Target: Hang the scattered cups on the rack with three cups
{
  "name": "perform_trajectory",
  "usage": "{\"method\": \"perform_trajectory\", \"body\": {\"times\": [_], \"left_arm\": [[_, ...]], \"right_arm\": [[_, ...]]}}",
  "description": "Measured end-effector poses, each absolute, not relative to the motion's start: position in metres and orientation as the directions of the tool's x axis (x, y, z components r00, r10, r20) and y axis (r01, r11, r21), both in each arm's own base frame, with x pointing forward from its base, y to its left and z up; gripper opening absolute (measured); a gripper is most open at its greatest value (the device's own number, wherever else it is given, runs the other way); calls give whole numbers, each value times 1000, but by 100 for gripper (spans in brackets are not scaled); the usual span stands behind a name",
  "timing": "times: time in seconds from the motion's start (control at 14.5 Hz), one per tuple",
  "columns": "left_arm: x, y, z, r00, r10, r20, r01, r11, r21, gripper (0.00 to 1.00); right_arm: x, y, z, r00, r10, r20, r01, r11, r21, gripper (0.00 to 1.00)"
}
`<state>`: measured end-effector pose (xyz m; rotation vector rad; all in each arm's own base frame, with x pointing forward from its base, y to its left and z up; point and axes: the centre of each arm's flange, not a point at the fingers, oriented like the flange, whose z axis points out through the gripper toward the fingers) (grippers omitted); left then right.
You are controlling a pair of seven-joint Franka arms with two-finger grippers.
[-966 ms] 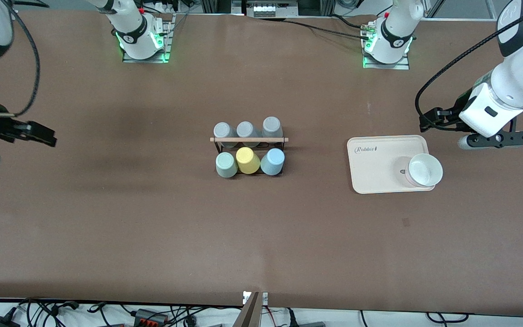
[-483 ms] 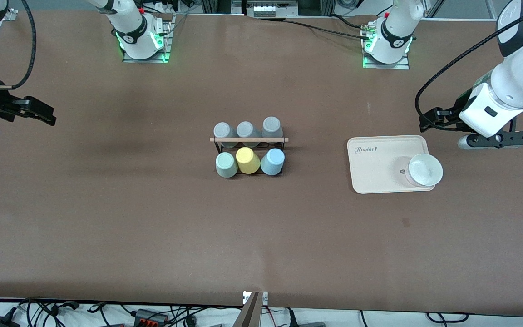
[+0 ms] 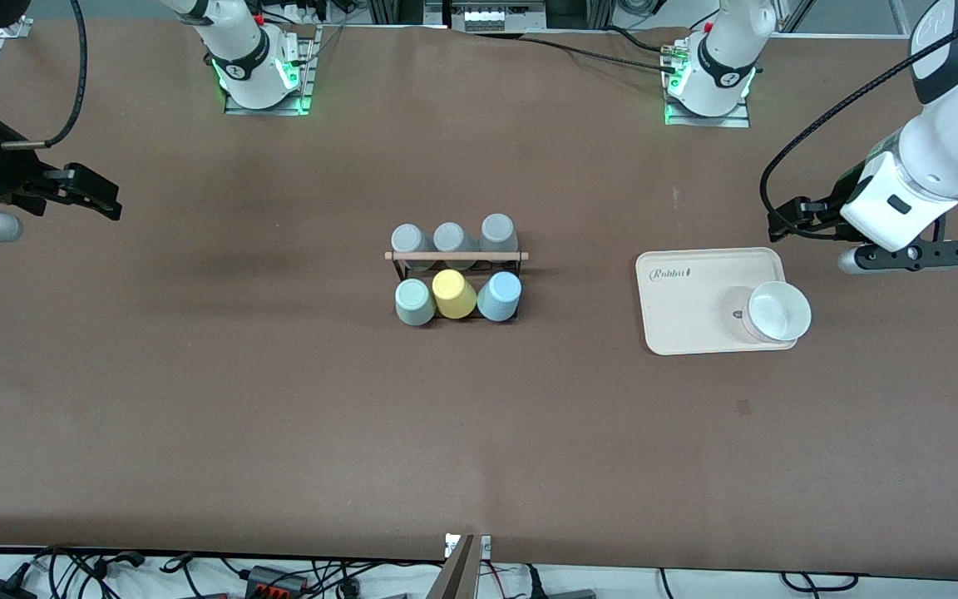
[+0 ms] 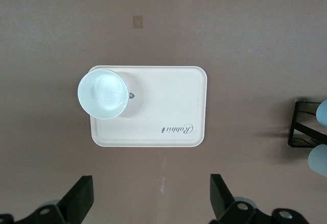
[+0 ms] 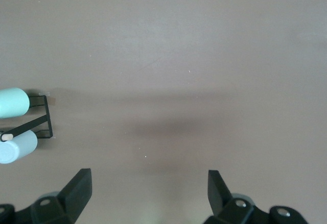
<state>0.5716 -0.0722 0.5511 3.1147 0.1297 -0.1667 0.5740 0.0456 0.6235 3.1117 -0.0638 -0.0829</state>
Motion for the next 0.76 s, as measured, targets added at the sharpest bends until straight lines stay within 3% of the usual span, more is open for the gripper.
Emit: {"method": "perform_trajectory", "body": {"times": [0.76], "left_arm": [[572,-72,551,991,82,-107,84,-996,15,100]], "right_arm": [[540,34,623,998,-63,-12,-63,-998,21,100]]}}
